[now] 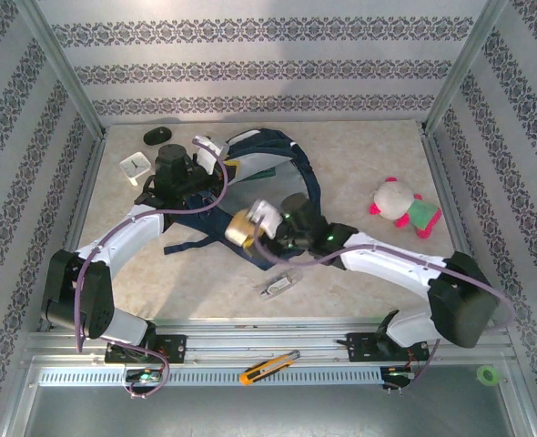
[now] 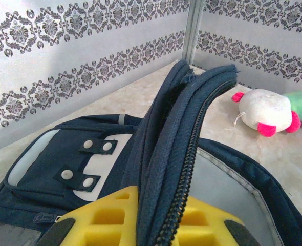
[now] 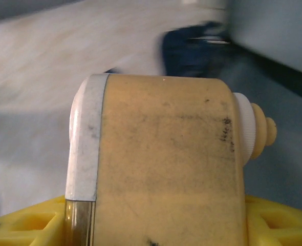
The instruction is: Pack the student bag
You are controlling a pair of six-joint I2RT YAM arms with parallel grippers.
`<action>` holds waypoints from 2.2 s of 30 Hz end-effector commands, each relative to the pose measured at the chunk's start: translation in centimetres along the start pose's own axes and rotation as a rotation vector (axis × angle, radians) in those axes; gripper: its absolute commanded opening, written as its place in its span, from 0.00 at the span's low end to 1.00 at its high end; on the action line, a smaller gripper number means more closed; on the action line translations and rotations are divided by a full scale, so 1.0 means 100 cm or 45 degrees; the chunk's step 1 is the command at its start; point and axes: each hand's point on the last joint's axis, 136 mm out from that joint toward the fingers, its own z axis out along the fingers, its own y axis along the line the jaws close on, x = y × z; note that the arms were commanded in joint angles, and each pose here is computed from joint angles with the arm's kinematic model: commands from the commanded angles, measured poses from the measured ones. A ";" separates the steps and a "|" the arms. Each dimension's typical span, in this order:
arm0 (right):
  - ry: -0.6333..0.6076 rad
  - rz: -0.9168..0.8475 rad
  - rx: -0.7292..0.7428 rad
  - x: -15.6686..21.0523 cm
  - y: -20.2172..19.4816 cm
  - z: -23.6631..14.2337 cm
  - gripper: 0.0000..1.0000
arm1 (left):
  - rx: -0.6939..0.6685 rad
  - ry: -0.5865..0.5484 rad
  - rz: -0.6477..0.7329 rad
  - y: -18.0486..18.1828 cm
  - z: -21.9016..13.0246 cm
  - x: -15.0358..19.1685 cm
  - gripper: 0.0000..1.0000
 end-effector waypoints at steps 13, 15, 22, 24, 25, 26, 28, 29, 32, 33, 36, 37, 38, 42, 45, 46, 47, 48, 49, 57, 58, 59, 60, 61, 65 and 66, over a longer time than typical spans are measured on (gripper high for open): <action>-0.142 1.008 0.572 0.005 -0.123 0.030 0.55 | -0.001 -0.163 0.041 -0.002 -0.010 -0.053 0.02; -0.147 0.997 0.580 0.002 -0.127 0.035 0.57 | 0.001 -0.163 0.040 -0.003 -0.010 -0.053 0.02; -0.168 1.024 0.611 -0.005 -0.138 0.045 0.63 | 0.010 -0.170 0.024 -0.004 -0.010 -0.052 0.02; -0.180 1.064 0.620 -0.006 -0.142 0.047 0.74 | 0.011 -0.175 0.024 -0.004 -0.010 -0.053 0.02; -0.187 1.080 0.614 -0.008 -0.141 0.048 0.79 | 0.014 -0.175 0.024 -0.004 -0.010 -0.053 0.02; -0.190 1.087 0.606 -0.010 -0.140 0.048 0.83 | 0.011 -0.177 0.027 -0.004 -0.011 -0.054 0.02; -0.191 1.090 0.601 -0.012 -0.139 0.046 0.88 | 0.008 -0.167 0.028 -0.004 -0.010 -0.050 0.02; -0.192 1.088 0.602 -0.012 -0.139 0.042 0.89 | 0.007 -0.163 0.031 -0.004 -0.011 -0.050 0.02; -0.213 1.080 0.595 -0.015 -0.136 0.028 0.87 | 0.010 -0.149 0.038 -0.004 -0.010 -0.046 0.02; -0.224 1.078 0.581 -0.016 -0.133 0.021 0.86 | 0.019 -0.145 0.045 -0.006 -0.011 -0.044 0.02; -0.260 1.052 0.493 -0.022 -0.119 -0.004 0.83 | 0.088 -0.116 0.092 -0.017 -0.012 -0.033 0.03; -0.274 1.036 0.461 -0.024 -0.114 -0.016 0.83 | 0.128 -0.089 0.115 -0.023 -0.012 -0.025 0.04; -0.277 1.017 0.437 -0.022 -0.110 -0.026 0.82 | 0.168 -0.061 0.141 -0.028 -0.013 -0.018 0.05; -0.346 0.913 0.375 -0.027 -0.095 -0.073 0.78 | 0.357 0.058 0.199 -0.055 -0.017 0.015 0.15; -0.399 0.838 0.367 -0.039 -0.092 -0.106 0.77 | 0.547 0.158 0.243 -0.084 -0.025 0.038 0.23; -0.422 0.812 0.366 -0.045 -0.092 -0.116 0.77 | 0.597 0.213 0.281 -0.094 -0.028 0.050 0.23; -0.431 0.789 0.369 -0.050 -0.093 -0.122 0.77 | 0.647 0.277 0.329 -0.105 -0.032 0.065 0.24; -0.431 0.773 0.367 -0.053 -0.093 -0.125 0.77 | 0.681 0.340 0.379 -0.113 -0.034 0.080 0.24; -0.420 0.763 0.367 -0.055 -0.095 -0.126 0.78 | 0.700 0.416 0.465 -0.119 -0.036 0.099 0.25; -0.333 0.843 0.324 -0.038 -0.105 -0.093 0.78 | 0.626 0.789 0.805 -0.111 -0.024 0.195 0.29; -0.321 0.847 0.323 -0.035 -0.106 -0.090 0.78 | 0.626 0.783 0.797 -0.112 -0.023 0.193 0.32; -0.307 0.847 0.325 -0.032 -0.106 -0.087 0.78 | 0.615 0.774 0.786 -0.111 -0.021 0.189 0.35; -0.302 0.842 0.329 -0.030 -0.107 -0.086 0.78 | 0.601 0.763 0.770 -0.111 -0.020 0.185 0.38; -0.295 0.834 0.333 -0.029 -0.107 -0.085 0.78 | 0.572 0.733 0.741 -0.111 -0.018 0.176 0.41; -0.276 0.644 0.340 -0.034 -0.100 -0.090 0.79 | 0.495 0.537 0.549 -0.110 -0.022 0.127 0.64; -0.257 0.557 0.340 -0.035 -0.096 -0.091 0.80 | 0.478 0.493 0.484 -0.107 -0.026 0.117 0.68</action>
